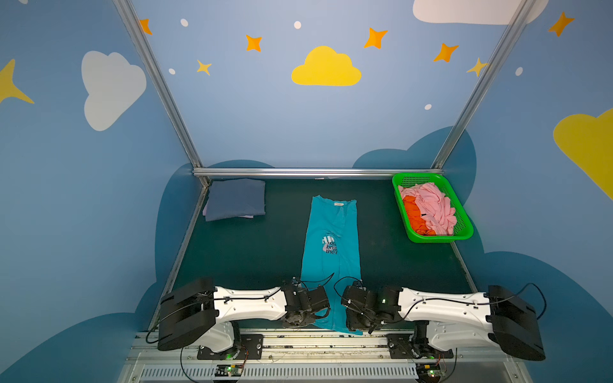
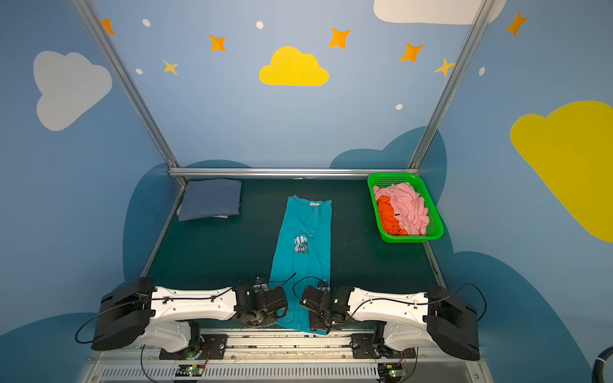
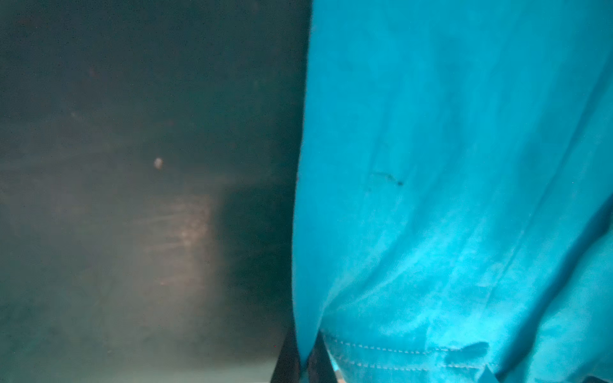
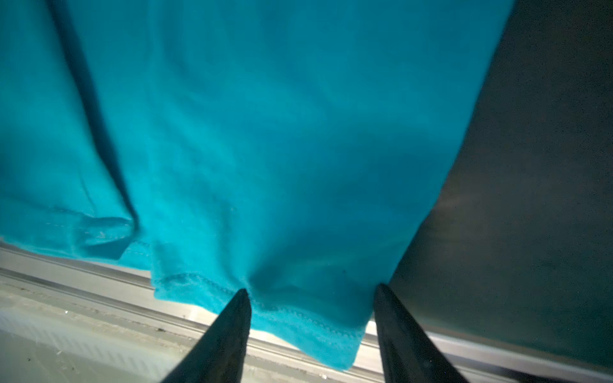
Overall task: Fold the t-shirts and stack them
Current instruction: 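Lower the collar end onto the hem nearest the robot with both grippers, then grasp the folded edge nearest the robot with both grippers and lift it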
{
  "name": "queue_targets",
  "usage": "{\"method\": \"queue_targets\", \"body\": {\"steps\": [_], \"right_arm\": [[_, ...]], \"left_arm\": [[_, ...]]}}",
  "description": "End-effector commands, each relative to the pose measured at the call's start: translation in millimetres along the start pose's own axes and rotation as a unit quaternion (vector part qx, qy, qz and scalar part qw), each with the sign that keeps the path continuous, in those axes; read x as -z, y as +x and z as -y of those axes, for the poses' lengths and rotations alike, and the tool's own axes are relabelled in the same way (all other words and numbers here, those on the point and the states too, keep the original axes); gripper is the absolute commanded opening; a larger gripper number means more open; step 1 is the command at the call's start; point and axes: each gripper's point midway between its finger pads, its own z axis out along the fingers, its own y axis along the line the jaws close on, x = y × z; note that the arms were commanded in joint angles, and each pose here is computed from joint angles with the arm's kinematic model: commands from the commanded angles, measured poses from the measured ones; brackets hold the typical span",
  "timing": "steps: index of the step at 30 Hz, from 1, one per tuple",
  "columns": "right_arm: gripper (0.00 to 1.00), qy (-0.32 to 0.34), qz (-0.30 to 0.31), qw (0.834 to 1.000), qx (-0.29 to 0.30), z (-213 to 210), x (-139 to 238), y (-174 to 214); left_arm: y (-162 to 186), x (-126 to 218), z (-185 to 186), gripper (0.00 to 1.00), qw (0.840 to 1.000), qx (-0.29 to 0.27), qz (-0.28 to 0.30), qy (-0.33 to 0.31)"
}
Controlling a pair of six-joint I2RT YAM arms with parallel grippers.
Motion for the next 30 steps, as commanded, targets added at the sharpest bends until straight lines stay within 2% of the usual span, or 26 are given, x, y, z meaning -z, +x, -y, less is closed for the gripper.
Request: {"method": "queue_targets", "body": {"steps": [1, 6, 10, 15, 17, 19, 21, 26, 28, 30], "right_arm": [[0.64, 0.032, -0.005, 0.999, -0.012, 18.5, 3.2, 8.8], [0.75, 0.041, -0.004, 0.999, -0.033, 31.2, 7.3, 14.0], [0.73, 0.014, -0.006, 0.999, -0.034, 24.9, -2.9, 15.2], [0.55, 0.000, -0.009, 1.000, -0.021, 13.4, -15.8, 12.3], [0.44, -0.005, -0.010, 1.000, -0.011, 7.5, -16.6, 10.9], [0.14, -0.008, -0.008, 1.000, -0.005, 5.4, -14.2, 9.5], [0.00, -0.012, 0.001, 1.000, -0.006, 5.0, -7.6, 5.2], [0.00, -0.047, 0.047, 0.997, -0.037, 10.6, 17.4, -18.9], [0.00, -0.073, 0.096, 0.990, -0.074, 13.3, 29.6, -39.2], [0.00, -0.103, 0.171, 0.978, -0.062, 11.1, 43.2, -64.1]], "left_arm": [[4.7, -4.8, -5.5, 0.10, 1.000, 0.003, -0.005, -0.014], [5.3, -5.8, -1.6, 0.10, 1.000, 0.001, -0.004, -0.012], [7.6, -8.5, 1.7, 0.11, 1.000, -0.002, -0.008, -0.015], [10.1, -10.2, 5.3, 0.11, 1.000, -0.009, -0.011, -0.021], [10.1, -11.0, 5.9, 0.11, 1.000, -0.009, -0.012, -0.021], [10.5, -10.7, 6.7, 0.10, 1.000, -0.010, -0.012, -0.020], [10.1, -8.9, 6.7, 0.10, 1.000, -0.009, -0.011, -0.019], [-4.8, 11.6, 11.2, 0.11, 1.000, -0.003, 0.016, -0.009], [-19.4, 23.3, 15.6, 0.11, 1.000, 0.000, 0.031, 0.002], [-37.9, 33.5, 21.6, 0.12, 0.999, 0.006, 0.044, 0.020]]}}
